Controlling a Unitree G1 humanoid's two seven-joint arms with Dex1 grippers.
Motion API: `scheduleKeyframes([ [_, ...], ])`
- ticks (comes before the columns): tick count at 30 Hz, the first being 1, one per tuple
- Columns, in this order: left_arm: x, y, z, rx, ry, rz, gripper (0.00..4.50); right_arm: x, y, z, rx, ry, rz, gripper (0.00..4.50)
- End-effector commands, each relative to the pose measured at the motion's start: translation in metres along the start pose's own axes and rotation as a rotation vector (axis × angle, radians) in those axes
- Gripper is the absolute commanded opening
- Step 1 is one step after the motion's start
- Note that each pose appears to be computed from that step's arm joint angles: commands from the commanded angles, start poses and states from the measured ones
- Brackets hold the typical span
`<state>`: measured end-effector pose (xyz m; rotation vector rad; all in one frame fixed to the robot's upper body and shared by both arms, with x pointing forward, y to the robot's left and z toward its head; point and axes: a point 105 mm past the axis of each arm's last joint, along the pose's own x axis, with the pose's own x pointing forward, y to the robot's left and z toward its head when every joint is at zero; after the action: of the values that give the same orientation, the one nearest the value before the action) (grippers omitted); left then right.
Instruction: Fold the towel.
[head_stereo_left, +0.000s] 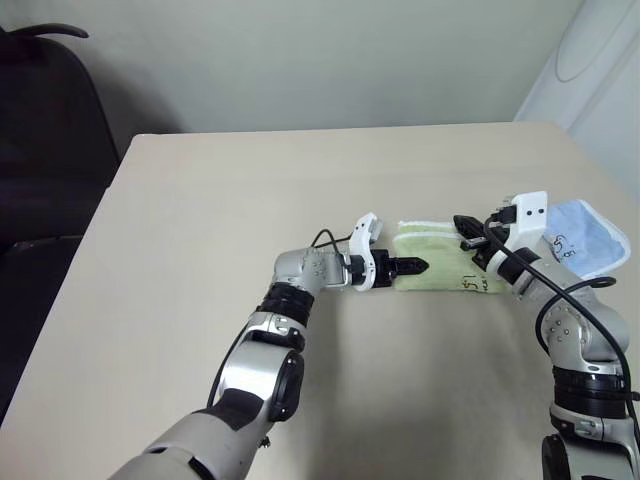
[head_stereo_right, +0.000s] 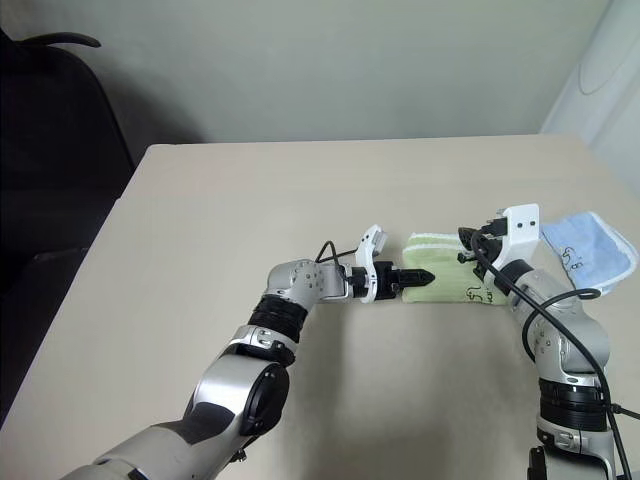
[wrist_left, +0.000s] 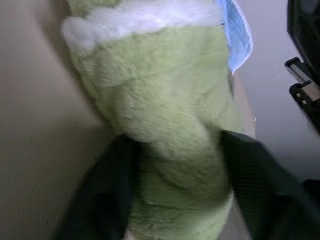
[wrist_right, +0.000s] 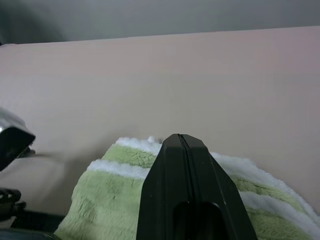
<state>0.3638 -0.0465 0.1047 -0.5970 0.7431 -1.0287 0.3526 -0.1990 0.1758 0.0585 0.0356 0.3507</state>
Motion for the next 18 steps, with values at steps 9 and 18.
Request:
scheduleKeyframes([
  [9, -0.001, -0.003, 0.005, 0.001, -0.050, -0.001, 0.02, 0.002, -0.005, 0.025, -0.016, -0.099, -0.037, 0.00],
  [18, -0.048, 0.007, 0.063, 0.024, -0.262, 0.050, 0.02, 0.001, -0.015, 0.036, -0.006, -0.149, -0.093, 0.00],
])
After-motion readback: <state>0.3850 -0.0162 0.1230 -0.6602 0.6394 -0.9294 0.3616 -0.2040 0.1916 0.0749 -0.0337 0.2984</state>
